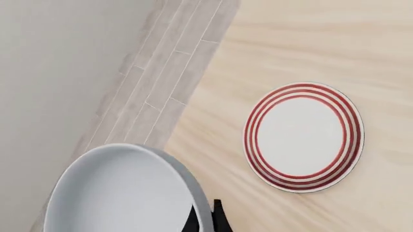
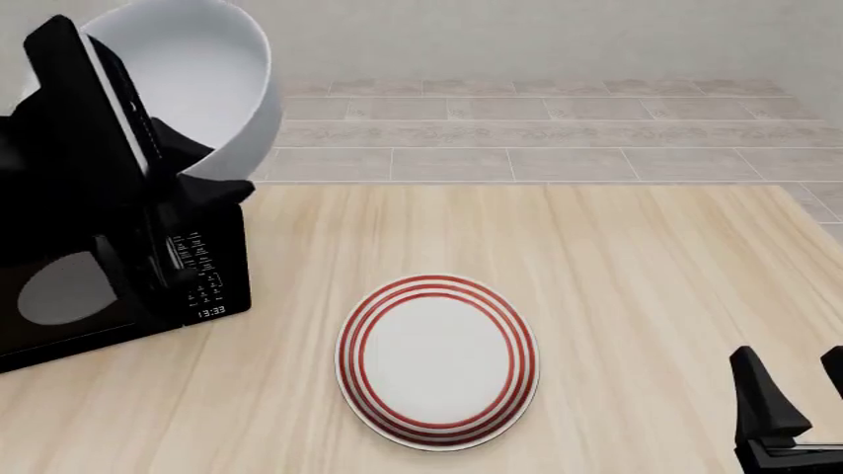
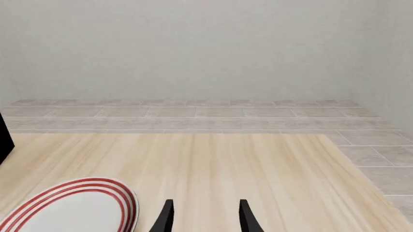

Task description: Pick up the white bowl and put it on the plate.

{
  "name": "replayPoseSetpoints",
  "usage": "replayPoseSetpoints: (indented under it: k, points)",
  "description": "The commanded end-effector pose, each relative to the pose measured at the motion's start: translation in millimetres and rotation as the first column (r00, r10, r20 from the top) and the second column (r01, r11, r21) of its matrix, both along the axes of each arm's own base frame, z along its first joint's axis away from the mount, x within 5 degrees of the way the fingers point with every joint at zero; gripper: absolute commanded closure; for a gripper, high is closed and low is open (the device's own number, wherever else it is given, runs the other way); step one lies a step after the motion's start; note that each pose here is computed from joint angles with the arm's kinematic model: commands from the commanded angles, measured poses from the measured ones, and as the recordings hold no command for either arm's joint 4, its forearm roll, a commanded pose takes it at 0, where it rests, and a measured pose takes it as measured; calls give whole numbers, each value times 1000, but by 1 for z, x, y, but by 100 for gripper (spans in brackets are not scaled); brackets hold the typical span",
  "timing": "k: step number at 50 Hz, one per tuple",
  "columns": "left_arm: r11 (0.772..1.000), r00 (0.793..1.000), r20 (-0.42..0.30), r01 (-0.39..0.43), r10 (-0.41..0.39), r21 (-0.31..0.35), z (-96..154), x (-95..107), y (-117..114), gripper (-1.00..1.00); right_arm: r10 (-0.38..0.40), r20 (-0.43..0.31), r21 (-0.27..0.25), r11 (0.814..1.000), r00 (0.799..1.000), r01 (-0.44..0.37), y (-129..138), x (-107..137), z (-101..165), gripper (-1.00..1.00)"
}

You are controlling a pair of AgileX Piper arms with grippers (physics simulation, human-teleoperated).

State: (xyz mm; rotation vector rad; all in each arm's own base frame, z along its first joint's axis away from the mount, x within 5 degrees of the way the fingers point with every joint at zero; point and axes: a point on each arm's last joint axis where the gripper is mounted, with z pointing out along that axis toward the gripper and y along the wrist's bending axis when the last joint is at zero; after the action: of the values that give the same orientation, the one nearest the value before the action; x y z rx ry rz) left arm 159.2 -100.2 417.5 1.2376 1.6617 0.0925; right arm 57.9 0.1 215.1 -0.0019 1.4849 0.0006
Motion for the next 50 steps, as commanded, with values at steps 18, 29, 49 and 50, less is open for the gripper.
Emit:
replayPoseSetpoints:
  k: [18,29,49,50]
  points:
    - [992,991,-59,118,-116,35,-29,8,-36,100,1,0,0,1000,1000,-1,0,0,0,-100]
    - [986,982,-90,166,-163,30,-41,10,-56,100,1,0,0,1000,1000,-1,0,0,0,-100]
    - [970,960,-145,244,-241,6,-59,3,-88,100,1,0,0,1000,1000,-1,0,0,0,-100]
    - [970,960,-147,244,-240,5,-60,3,-88,100,1,0,0,1000,1000,-1,0,0,0,-100]
